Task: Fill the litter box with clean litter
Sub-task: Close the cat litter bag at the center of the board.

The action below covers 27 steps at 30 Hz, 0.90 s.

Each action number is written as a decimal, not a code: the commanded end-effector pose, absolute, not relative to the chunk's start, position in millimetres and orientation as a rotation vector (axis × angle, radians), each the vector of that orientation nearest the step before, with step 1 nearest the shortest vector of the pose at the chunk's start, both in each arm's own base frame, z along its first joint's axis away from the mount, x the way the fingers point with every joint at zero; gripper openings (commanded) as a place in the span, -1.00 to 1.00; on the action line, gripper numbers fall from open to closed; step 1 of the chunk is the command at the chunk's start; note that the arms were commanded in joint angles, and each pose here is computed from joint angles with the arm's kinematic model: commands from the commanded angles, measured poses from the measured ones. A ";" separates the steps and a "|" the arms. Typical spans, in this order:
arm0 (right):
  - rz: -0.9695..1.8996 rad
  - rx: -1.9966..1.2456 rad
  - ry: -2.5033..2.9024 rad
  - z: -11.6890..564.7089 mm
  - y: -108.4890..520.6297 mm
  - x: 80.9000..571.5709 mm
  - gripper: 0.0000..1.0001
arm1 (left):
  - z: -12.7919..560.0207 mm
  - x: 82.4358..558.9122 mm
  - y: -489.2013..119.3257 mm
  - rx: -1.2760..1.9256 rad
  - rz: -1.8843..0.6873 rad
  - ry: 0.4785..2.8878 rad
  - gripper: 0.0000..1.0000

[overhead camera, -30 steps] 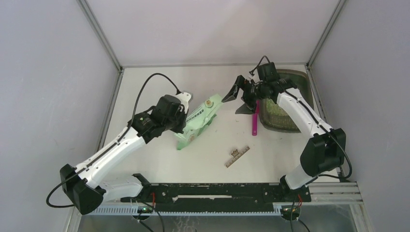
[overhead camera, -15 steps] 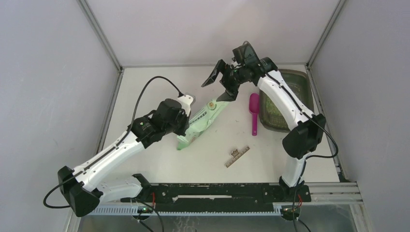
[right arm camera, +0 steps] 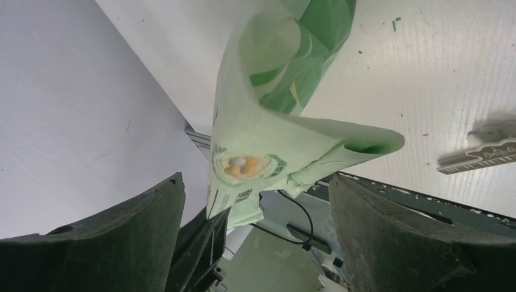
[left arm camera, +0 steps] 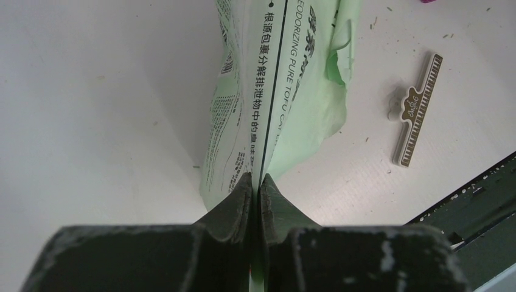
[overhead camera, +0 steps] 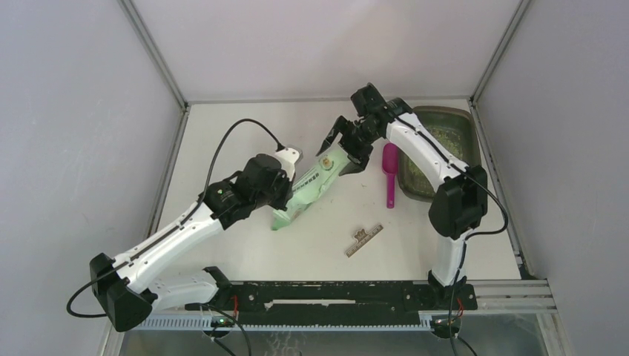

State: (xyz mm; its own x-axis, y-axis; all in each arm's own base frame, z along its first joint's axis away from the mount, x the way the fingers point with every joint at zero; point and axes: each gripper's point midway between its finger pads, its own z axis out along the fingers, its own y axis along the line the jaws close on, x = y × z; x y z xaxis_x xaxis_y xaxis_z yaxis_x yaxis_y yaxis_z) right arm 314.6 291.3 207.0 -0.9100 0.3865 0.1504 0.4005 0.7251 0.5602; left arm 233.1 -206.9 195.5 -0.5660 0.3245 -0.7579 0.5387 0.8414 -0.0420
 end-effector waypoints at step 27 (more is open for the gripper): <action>-0.819 -0.595 -2.896 221.0 294.1 315.7 0.92 | 199.4 237.5 -214.3 0.638 -0.335 2.171 -0.77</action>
State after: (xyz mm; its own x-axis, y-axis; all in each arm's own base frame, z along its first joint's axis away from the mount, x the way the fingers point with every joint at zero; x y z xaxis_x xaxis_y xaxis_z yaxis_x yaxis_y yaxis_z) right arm 333.7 301.9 203.3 -0.9157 0.3611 0.1765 0.3989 0.7626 0.5092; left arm 231.6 -210.2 194.7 -0.5596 0.3348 -0.7581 0.5478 0.8359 -0.0352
